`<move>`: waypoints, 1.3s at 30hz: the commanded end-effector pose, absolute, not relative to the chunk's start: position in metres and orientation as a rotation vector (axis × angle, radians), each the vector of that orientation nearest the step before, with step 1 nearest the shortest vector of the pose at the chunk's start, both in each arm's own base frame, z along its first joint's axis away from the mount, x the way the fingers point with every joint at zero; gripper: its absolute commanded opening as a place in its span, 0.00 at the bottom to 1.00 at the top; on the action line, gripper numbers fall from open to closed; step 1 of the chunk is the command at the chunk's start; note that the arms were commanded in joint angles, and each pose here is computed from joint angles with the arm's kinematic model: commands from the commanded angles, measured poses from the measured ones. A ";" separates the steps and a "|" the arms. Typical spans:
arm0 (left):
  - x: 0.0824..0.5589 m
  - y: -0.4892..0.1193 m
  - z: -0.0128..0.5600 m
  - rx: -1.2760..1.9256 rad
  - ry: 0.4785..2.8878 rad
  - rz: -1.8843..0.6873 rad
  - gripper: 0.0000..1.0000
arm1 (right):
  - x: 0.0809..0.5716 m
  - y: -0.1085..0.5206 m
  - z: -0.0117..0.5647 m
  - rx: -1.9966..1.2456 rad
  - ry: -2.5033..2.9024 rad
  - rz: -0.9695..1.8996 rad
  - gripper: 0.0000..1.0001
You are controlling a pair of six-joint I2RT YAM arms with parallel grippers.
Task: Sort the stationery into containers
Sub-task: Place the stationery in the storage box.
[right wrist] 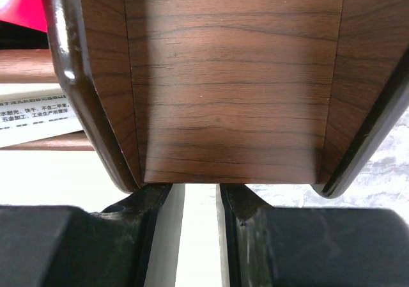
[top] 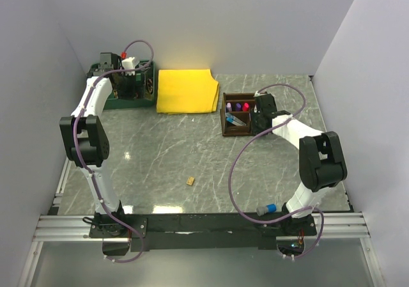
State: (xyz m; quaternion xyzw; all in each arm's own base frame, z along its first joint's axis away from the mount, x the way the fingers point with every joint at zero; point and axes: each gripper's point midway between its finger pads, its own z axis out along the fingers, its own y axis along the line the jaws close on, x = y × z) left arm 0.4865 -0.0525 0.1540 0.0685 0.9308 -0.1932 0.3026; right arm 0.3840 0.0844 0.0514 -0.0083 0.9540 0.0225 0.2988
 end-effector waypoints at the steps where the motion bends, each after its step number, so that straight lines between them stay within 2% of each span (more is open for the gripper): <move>1: 0.490 -0.056 0.161 0.193 2.437 -0.523 0.99 | 0.409 0.089 0.070 -0.028 2.442 0.046 0.19; 3: 0.490 -0.056 0.161 0.192 2.439 -0.526 0.99 | 0.410 0.091 0.072 -0.036 2.436 0.047 0.31; 4: 0.490 -0.056 0.162 0.195 2.435 -0.526 0.99 | 0.410 0.091 0.072 -0.037 2.432 0.042 0.34; 11: 0.488 -0.058 0.163 0.194 2.434 -0.537 0.99 | 0.411 0.097 0.079 -0.061 2.412 0.034 0.43; 13: 0.489 -0.058 0.163 0.195 2.433 -0.539 0.99 | 0.411 0.100 0.081 -0.072 2.405 0.039 0.49; 21: 0.486 -0.061 0.168 0.205 2.422 -0.562 0.99 | 0.399 0.113 0.103 -0.099 2.379 0.091 0.50; 27: 0.487 -0.062 0.167 0.203 2.423 -0.571 0.99 | 0.366 0.131 0.113 -0.192 2.398 0.202 0.51; 30: 0.484 -0.062 0.167 0.200 2.423 -0.570 0.99 | 0.330 0.169 0.114 -0.508 2.397 0.423 0.53; 32: 0.482 -0.062 0.167 0.198 2.422 -0.564 0.99 | 0.298 0.200 0.116 -0.881 2.300 0.573 0.55; 35: 0.476 -0.059 0.166 0.191 2.424 -0.543 0.99 | 0.252 0.236 0.114 -1.369 2.095 0.648 0.60; 39: 0.460 -0.057 0.162 0.202 2.436 -0.525 0.99 | 0.237 0.262 0.117 -1.814 1.717 0.676 0.62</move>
